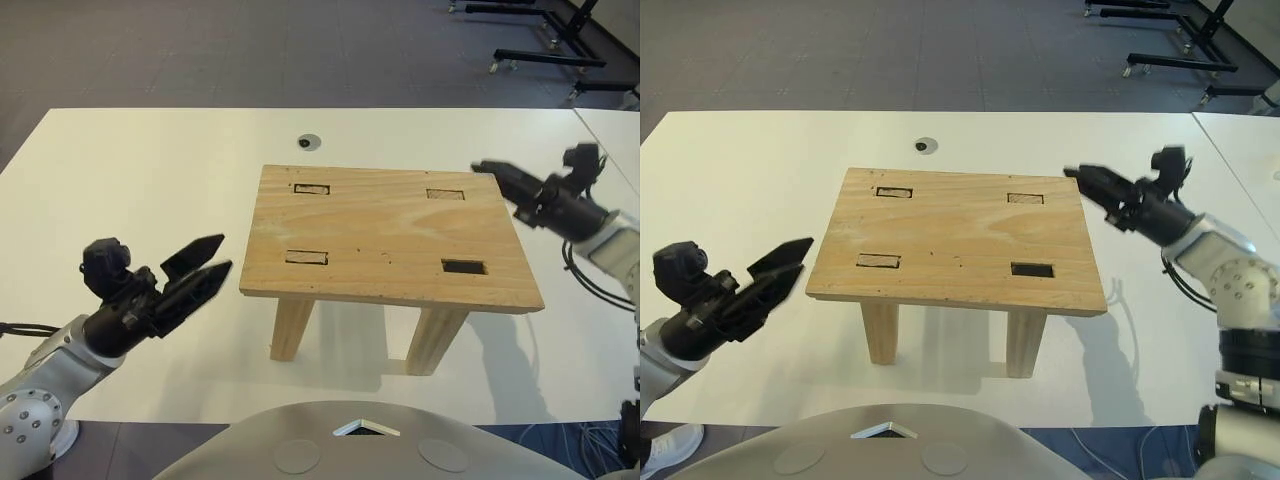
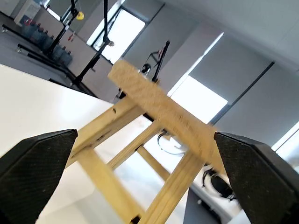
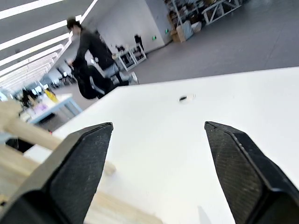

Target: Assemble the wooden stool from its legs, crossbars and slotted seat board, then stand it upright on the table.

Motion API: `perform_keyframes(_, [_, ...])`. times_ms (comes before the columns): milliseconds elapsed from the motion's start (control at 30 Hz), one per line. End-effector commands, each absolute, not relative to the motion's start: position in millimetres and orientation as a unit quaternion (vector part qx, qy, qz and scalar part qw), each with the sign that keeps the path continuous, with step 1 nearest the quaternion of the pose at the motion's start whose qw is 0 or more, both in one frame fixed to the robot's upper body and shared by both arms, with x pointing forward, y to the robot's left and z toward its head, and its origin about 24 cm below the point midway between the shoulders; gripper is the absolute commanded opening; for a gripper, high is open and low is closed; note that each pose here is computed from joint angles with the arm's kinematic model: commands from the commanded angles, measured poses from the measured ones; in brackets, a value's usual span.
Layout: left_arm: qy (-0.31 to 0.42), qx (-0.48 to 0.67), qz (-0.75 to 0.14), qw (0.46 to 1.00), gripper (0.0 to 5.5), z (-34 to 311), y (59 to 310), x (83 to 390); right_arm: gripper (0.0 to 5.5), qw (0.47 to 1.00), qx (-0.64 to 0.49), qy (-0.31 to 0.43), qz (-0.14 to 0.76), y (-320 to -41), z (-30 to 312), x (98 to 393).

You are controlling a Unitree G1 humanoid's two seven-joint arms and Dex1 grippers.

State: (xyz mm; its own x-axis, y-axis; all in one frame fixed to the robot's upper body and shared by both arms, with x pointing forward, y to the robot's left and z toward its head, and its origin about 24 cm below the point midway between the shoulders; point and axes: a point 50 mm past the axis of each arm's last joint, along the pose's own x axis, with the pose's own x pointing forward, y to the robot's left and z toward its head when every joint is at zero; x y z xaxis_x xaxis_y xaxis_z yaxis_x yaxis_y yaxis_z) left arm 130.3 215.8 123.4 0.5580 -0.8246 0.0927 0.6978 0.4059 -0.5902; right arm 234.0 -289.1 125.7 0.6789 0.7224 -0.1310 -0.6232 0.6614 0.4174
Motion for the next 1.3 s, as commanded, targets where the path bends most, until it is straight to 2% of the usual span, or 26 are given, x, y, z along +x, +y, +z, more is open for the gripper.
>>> perform_keyframes(33, [0.16,-0.198,-0.509,0.822,5.38,119.1,219.1,112.6,3.61,0.804,0.058,0.261,0.531,-299.3,130.3,190.5])
perform_keyframes(100, [0.171,-0.179,-0.53,0.811,5.38,117.5,215.1,109.7,3.61,0.749,0.034,0.302,0.588,-294.9,130.4,174.1])
perform_keyframes(200, [0.162,-0.188,-0.549,0.798,5.38,120.1,206.8,107.7,3.61,0.699,0.072,0.298,0.646,-283.5,148.8,162.8])
perform_keyframes(300, [0.146,-0.225,-0.575,0.773,5.38,130.6,198.8,100.6,3.61,0.647,0.115,0.321,0.682,-269.9,159.5,144.4])
perform_keyframes(433, [0.143,-0.275,-0.599,0.738,5.38,141.2,192.2,92.9,3.61,0.593,0.156,0.343,0.711,-249.4,156.3,120.7])
perform_keyframes(500, [0.13,-0.303,-0.604,0.725,5.38,147.1,190.4,93.9,3.61,0.587,0.167,0.342,0.715,-244.8,151.5,115.6])
perform_keyframes(600, [0.137,-0.33,-0.606,0.711,5.38,147.1,185.8,102.1,3.61,0.604,0.164,0.315,0.713,-236.5,144.9,122.3])
perform_keyframes(700, [0.191,-0.366,-0.602,0.683,5.38,126.2,178.2,119.1,3.61,0.652,0.145,0.287,0.686,-226.2,128.4,141.8])
perform_keyframes(767, [0.218,-0.365,-0.605,0.673,5.38,115.8,171.1,129.4,3.61,0.657,0.138,0.276,0.688,-217.3,122.0,153.3])
perform_keyframes(867, [0.221,-0.329,-0.601,0.694,5.38,111.1,168.6,151.5,3.61,0.657,0.13,0.26,0.696,-206.6,116.2,169.5])
perform_keyframes(1100, [0.163,-0.199,-0.472,0.843,5.38,105.0,189.4,221.9,3.61,0.681,0.124,0.197,0.694,-175.4,111.3,199.2])
perform_keyframes(1233, [0.15,-0.138,-0.423,0.883,5.38,99.2,193.7,243.3,3.61,0.692,0.124,0.162,0.693,-150.5,110.2,213.2])
perform_keyframes(1300, [0.139,-0.117,-0.397,0.9,5.38,99.1,198.6,253.4,3.61,0.68,0.128,0.162,0.704,-139.4,111.3,213.4])
